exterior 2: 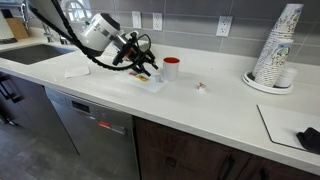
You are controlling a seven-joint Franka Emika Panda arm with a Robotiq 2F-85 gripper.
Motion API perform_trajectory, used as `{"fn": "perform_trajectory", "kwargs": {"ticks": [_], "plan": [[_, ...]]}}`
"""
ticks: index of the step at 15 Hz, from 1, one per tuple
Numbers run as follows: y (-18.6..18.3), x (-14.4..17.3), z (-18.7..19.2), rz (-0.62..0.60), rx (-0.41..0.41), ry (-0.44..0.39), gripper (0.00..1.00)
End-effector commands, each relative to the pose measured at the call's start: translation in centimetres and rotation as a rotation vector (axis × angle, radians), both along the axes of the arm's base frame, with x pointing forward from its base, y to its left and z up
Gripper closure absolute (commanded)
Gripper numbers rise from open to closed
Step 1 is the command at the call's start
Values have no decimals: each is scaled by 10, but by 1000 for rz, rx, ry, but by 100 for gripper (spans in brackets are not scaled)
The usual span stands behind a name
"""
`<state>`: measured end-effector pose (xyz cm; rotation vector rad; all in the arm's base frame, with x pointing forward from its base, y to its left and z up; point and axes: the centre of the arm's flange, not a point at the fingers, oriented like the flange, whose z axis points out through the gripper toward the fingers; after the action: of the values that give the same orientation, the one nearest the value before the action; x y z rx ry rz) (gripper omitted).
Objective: Put the white sachet on the white napkin on the right
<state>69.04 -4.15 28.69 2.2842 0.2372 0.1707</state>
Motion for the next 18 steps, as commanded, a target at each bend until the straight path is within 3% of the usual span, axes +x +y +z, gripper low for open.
{"fn": "perform_trajectory", "kwargs": {"ticks": [1,8,13,18], "plan": [[15,-14,27,12,131,101,3],[47,-29,107,8,461,261,0],[76,-55,140,-2,688,394,0],[111,-84,167,-60,885,419,0]]}}
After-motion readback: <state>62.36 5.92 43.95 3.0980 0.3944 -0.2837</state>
